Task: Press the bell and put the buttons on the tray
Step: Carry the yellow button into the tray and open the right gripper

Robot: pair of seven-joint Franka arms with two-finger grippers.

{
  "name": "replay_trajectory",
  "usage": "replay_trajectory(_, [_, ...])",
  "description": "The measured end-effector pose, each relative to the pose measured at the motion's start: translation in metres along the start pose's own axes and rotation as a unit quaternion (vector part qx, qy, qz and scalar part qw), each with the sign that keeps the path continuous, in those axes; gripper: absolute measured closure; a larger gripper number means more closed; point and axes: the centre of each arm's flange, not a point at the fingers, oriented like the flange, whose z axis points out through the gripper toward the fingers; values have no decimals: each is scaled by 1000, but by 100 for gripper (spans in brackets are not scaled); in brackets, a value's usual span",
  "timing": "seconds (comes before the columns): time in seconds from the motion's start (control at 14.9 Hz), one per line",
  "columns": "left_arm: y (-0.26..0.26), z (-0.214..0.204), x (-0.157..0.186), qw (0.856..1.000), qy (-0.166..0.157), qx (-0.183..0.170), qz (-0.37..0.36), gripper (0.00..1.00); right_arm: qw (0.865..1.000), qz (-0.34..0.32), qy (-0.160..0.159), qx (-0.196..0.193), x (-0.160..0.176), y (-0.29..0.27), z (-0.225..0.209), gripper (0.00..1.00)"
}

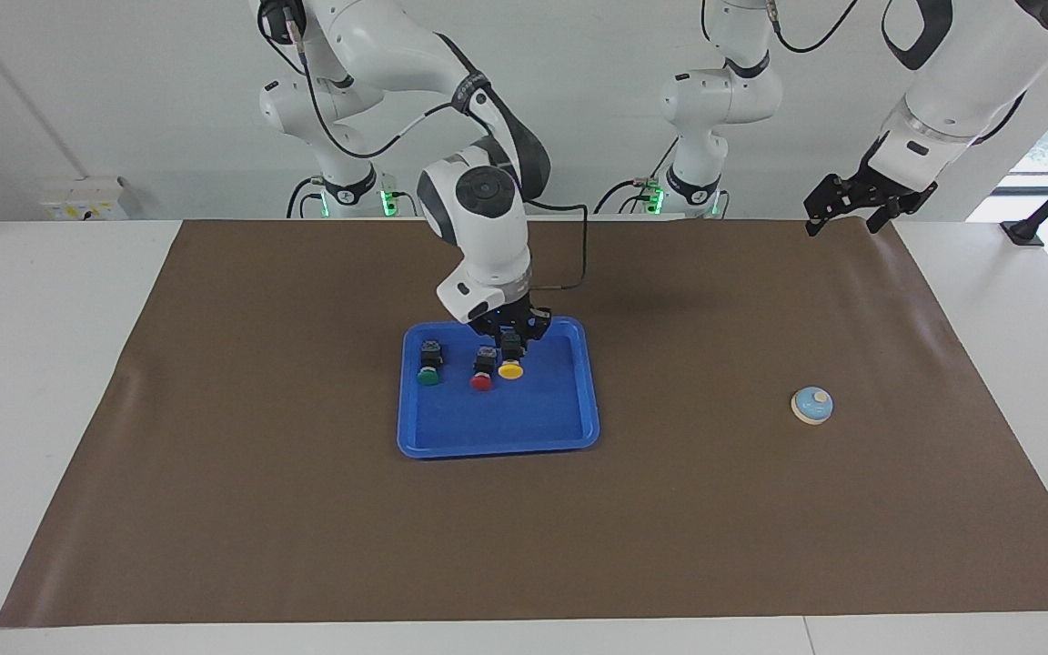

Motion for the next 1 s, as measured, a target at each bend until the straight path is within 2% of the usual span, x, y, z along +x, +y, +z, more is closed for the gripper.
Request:
replay_trajectory(0.27, [0,0,0,1000,0,0,0,0,1000,6,0,-2,5,-3,26,59])
replay_trajectory(0.94, [0,0,0,1000,0,0,0,0,1000,5,2,-2,-13,-18,56,59])
replay_trajectory(1.0, [0,0,0,1000,0,0,0,0,1000,6,2,-2,-12,-18,57,53])
